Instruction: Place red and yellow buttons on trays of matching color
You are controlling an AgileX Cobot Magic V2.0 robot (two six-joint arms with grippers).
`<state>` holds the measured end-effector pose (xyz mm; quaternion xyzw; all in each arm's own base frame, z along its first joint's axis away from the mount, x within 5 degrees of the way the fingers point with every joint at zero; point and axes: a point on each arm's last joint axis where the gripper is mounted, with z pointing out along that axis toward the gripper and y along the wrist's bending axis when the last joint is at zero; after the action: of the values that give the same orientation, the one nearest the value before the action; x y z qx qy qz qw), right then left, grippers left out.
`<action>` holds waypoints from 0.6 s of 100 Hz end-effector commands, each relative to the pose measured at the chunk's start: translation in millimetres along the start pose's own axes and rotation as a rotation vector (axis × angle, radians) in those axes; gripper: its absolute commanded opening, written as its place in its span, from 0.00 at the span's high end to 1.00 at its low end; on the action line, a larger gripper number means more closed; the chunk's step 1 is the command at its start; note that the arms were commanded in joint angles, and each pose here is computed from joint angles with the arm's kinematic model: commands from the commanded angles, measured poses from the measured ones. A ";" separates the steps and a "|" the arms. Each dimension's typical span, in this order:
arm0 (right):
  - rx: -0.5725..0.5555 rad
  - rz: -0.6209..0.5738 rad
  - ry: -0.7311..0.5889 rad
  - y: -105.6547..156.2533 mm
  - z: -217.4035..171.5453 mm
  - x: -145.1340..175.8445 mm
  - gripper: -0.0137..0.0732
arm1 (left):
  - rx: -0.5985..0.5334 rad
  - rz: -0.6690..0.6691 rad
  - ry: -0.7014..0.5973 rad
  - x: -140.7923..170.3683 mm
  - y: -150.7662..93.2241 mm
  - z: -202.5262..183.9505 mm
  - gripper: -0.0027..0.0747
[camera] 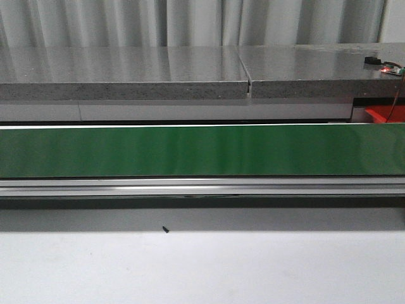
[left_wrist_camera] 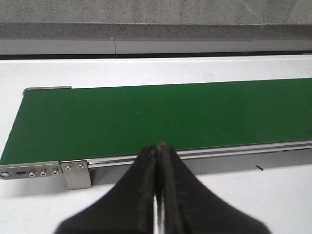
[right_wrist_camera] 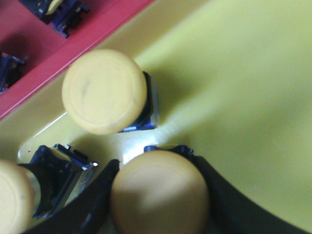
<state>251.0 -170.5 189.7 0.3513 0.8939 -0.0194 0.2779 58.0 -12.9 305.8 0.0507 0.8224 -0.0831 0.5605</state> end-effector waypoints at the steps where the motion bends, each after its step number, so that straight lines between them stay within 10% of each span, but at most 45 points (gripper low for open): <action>1: 0.004 -0.011 -0.098 0.0 -12.0 -13.1 0.49 | 0.015 -0.012 -0.084 -13.3 -1.6 -2.8 0.99; 19: 0.004 -0.011 -0.101 0.0 -12.0 -13.4 0.31 | 0.015 -0.012 -0.084 -13.3 -1.6 -2.8 0.99; 60: -0.010 -0.020 -0.188 4.3 -39.1 -19.7 0.31 | 0.015 -0.012 -0.084 -13.3 -1.6 -2.8 0.99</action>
<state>249.0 -169.4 202.5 0.3475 0.8877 -0.0272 0.3009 58.0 -12.9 305.8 0.0507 0.8224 -0.0831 0.5605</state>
